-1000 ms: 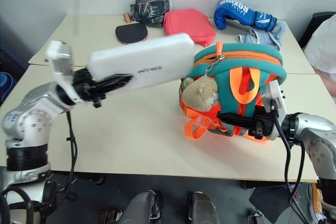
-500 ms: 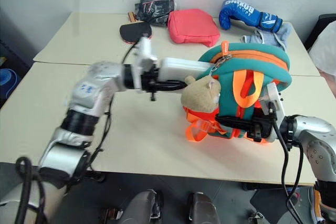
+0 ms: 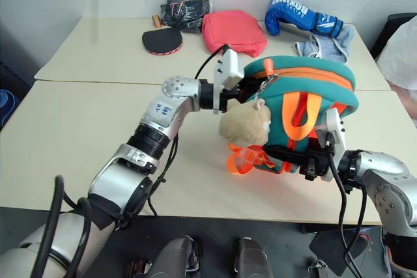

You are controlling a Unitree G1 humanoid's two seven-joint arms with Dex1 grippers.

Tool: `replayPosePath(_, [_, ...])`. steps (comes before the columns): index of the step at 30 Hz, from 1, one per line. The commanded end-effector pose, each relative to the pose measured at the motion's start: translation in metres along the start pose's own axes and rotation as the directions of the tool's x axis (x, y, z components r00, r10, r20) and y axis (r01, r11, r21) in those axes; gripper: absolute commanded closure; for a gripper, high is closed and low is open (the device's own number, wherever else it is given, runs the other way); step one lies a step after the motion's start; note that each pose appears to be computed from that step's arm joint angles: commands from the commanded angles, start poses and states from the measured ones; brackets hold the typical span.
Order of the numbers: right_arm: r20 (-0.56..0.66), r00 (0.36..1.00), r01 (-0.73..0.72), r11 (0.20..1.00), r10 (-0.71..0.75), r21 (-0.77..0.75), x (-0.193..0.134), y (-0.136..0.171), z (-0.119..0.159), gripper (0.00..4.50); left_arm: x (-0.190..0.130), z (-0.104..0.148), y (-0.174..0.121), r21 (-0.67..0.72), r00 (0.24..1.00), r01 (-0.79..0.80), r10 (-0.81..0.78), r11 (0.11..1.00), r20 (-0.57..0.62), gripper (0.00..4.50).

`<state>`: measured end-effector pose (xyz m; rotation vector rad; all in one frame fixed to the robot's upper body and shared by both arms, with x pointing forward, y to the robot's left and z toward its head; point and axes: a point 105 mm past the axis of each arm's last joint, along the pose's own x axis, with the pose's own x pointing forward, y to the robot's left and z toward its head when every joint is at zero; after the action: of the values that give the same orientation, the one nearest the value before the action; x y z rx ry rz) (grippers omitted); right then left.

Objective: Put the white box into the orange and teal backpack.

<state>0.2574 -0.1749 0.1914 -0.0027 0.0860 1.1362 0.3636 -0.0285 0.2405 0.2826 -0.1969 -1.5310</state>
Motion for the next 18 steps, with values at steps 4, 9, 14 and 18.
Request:
replayPosePath(4, [0.038,0.999,0.034,0.998,-0.033,-0.043,0.0,0.0,0.005,4.5,-0.096,0.038,0.001,0.065,0.991,0.047,-0.055,0.997,0.119,0.37])
replayPosePath(9, [0.111,0.994,0.005,1.0,-0.004,-0.004,0.005,0.003,0.015,4.5,-0.118,0.037,-0.033,0.148,0.989,0.135,-0.143,0.98,0.042,0.37])
replayPosePath(14, [0.092,0.996,-0.002,1.0,0.003,-0.013,0.011,-0.001,0.011,4.5,-0.093,0.038,-0.064,0.254,0.983,0.134,-0.161,0.958,0.089,0.37])
replayPosePath(18, [0.096,0.995,-0.033,0.999,0.034,-0.007,0.014,0.0,0.013,4.5,-0.067,0.033,-0.072,0.342,0.987,0.088,-0.129,0.936,0.098,0.37])
